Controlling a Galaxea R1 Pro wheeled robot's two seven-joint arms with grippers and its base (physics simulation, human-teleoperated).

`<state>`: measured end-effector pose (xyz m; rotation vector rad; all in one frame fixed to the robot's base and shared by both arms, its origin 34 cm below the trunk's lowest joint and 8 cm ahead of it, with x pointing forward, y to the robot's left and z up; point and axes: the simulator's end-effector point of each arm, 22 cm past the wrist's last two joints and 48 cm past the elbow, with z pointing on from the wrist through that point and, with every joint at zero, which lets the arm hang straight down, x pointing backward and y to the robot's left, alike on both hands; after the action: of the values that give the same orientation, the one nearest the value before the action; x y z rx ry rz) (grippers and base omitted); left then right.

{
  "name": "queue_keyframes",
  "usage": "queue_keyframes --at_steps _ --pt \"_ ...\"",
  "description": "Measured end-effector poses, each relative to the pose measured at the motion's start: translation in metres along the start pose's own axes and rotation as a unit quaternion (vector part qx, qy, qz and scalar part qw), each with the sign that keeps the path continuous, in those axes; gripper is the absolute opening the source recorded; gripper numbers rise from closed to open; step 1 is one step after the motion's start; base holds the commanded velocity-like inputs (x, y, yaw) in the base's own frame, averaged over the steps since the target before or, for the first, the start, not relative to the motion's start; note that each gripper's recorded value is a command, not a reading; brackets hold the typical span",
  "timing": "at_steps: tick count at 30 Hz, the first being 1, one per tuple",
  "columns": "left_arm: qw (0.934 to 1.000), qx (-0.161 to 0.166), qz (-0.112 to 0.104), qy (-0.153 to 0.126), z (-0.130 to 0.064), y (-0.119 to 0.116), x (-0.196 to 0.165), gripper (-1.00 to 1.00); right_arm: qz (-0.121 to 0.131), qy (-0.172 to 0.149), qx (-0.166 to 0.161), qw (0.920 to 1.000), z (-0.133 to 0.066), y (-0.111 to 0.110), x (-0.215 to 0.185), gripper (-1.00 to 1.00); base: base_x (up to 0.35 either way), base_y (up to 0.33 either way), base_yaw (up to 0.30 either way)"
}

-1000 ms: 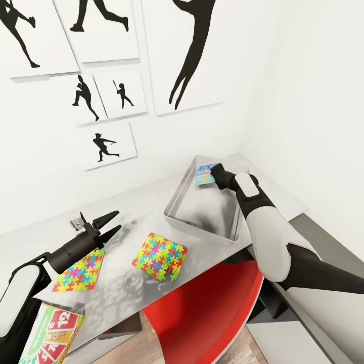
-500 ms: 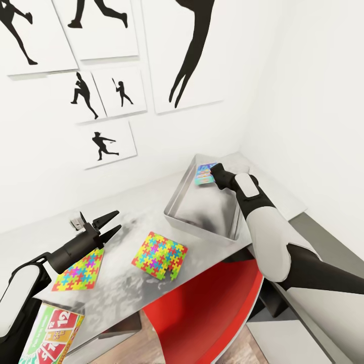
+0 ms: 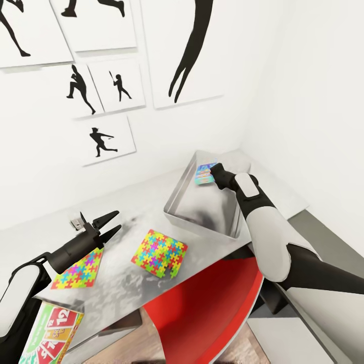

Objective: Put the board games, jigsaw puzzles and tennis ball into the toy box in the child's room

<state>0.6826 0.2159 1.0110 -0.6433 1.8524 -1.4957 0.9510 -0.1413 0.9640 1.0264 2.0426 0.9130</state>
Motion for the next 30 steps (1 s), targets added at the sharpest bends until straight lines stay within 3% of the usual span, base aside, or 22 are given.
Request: queue_keyframes --at_steps 17,30 --pt "0.9999 -0.009 -0.008 0.003 0.002 0.014 0.003 1.0 0.003 0.006 0.011 0.9999 0.011 -0.018 0.006 -1.0 0.0 0.0 0.0" --pt "0.9999 -0.01 -0.01 0.003 0.002 0.017 0.003 1.0 0.004 0.005 0.012 0.9999 0.013 -0.02 0.006 -1.0 0.0 0.0 0.0"
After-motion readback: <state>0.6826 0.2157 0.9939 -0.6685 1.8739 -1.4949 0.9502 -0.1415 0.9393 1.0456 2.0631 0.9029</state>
